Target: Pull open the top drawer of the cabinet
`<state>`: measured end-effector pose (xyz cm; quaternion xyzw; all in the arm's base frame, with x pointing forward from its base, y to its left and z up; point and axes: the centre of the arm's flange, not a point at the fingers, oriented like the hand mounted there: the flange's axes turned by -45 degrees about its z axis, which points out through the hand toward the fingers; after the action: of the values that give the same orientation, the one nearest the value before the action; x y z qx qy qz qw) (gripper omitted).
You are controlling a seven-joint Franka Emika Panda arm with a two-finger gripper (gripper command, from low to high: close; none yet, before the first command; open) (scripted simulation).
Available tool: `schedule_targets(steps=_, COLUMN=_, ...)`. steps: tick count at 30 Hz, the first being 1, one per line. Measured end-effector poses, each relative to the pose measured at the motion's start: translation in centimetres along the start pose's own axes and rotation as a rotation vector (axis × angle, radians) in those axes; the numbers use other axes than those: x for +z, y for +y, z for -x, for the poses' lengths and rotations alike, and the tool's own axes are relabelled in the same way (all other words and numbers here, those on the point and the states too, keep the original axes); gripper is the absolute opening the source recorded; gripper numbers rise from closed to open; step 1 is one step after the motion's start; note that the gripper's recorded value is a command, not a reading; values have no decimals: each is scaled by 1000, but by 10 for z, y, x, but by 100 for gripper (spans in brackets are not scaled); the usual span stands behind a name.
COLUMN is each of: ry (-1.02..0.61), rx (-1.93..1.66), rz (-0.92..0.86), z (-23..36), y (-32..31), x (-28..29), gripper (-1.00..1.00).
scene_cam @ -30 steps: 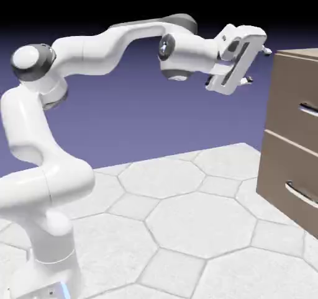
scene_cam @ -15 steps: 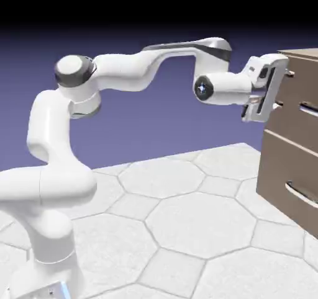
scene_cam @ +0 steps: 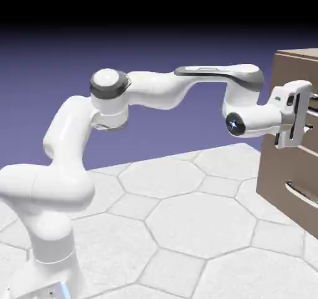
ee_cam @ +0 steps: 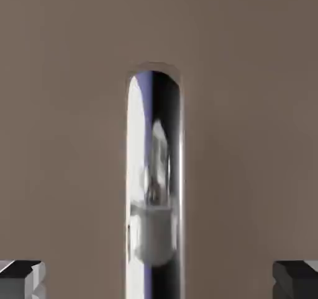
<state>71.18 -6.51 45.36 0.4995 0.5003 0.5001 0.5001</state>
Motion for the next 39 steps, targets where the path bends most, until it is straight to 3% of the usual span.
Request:
schedule_targets(steps=1, ry=0, rx=1, rz=0, z=0, y=-1, x=5, gripper=-100)
schedule_targets(steps=8, ry=1, rx=-3, rz=-3, z=1, y=-1, x=-30, gripper=-100)
schedule_targets(steps=15, ry=-5, rx=2, rz=0, z=3, y=0, x=-30, gripper=-100)
schedule_targets(steps=24, ry=-3, rx=0, rz=-2, z=2, y=0, x=-101, gripper=-100)
schedule_targets(steps=31, ry=0, rx=0, rz=-5, z=0, y=-1, x=-102, gripper=-100)
schedule_targets(steps=39, ry=0, rx=0, rz=-4, z=0, y=-1, x=-182, gripper=-100)
